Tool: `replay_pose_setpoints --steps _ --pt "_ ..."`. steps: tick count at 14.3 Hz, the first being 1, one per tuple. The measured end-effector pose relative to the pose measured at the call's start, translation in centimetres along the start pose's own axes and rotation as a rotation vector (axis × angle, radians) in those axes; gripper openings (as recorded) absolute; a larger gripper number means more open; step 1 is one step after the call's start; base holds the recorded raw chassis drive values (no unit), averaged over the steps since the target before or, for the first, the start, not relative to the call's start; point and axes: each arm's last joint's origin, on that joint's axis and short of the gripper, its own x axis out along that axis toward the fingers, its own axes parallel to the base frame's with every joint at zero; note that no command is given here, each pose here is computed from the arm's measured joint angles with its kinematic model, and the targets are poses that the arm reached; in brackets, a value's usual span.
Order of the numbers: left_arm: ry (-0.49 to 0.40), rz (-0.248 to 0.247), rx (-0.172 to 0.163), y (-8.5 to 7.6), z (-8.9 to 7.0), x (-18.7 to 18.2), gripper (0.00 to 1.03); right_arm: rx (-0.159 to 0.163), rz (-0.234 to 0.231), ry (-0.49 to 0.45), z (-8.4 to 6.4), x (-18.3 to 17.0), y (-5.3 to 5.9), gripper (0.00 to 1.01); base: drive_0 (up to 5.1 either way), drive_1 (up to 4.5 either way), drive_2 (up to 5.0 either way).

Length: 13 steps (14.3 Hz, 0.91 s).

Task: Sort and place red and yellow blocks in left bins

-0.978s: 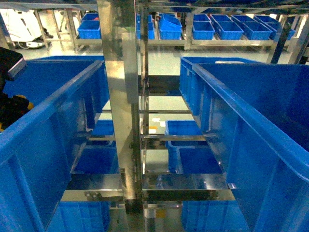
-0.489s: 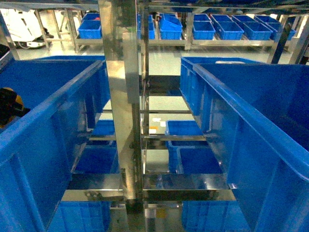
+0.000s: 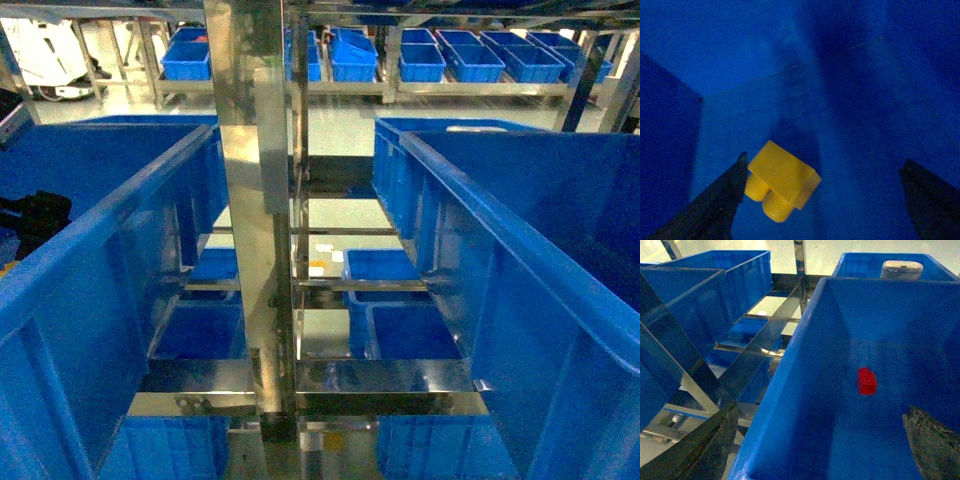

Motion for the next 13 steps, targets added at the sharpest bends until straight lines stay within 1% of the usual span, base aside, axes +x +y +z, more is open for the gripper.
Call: replay_pose_setpoints --steps 1,2,4,5,7,8,9,10,11,12,13 --pt "-0.03 -0.039 -0.03 0.2 0.3 -2.5 0.98 0.0 0.0 0.0 0.0 0.0 0.0 0.98 0.0 0.0 0.0" --pt "-0.049 -0.037 -0.047 0.6 0.5 -3.8 0.98 0.0 0.0 0.0 0.0 0.0 0.0 0.98 0.0 0.0 0.0" --pt "-0.068 -0.055 -0.079 0.8 0.6 -6.4 0.98 0.0 0.0 0.0 0.0 0.0 0.0 0.98 0.0 0.0 0.0" --pt "-0.057 -0.082 -0.092 0.7 0.1 -7.4 0.98 0.0 0.0 0.0 0.0 0.0 0.0 0.98 0.0 0.0 0.0" --pt "-0.034 -0.109 -0.114 0.5 -1.1 -8.9 0.98 0.0 0.0 0.0 0.0 0.0 0.0 0.98 0.0 0.0 0.0" --pt "-0.047 -0.1 -0.127 0.8 -1.0 -9.9 0.98 0.0 0.0 0.0 0.0 0.0 0.0 0.98 0.0 0.0 0.0" --pt "-0.08 -0.083 -0.134 1.2 -0.3 -11.3 0.98 0.0 0.0 0.0 0.0 0.0 0.0 0.98 0.0 0.0 0.0" --pt "-0.123 -0.062 -0.153 1.8 0.4 -13.2 0.98 0.0 0.0 0.0 0.0 0.0 0.0 0.98 0.0 0.0 0.0" --pt "-0.153 -0.054 -0.166 1.9 0.9 -14.7 0.98 0.0 0.0 0.0 0.0 0.0 0.0 0.98 0.0 0.0 0.0" --pt "-0.2 -0.071 -0.219 2.1 1.7 -18.3 0.98 0.0 0.0 0.0 0.0 0.0 0.0 0.98 0.0 0.0 0.0" --pt "-0.201 -0.072 -0.235 2.2 1.6 -19.7 0.98 0.0 0.0 0.0 0.0 0.0 0.0 0.98 0.0 0.0 0.0"
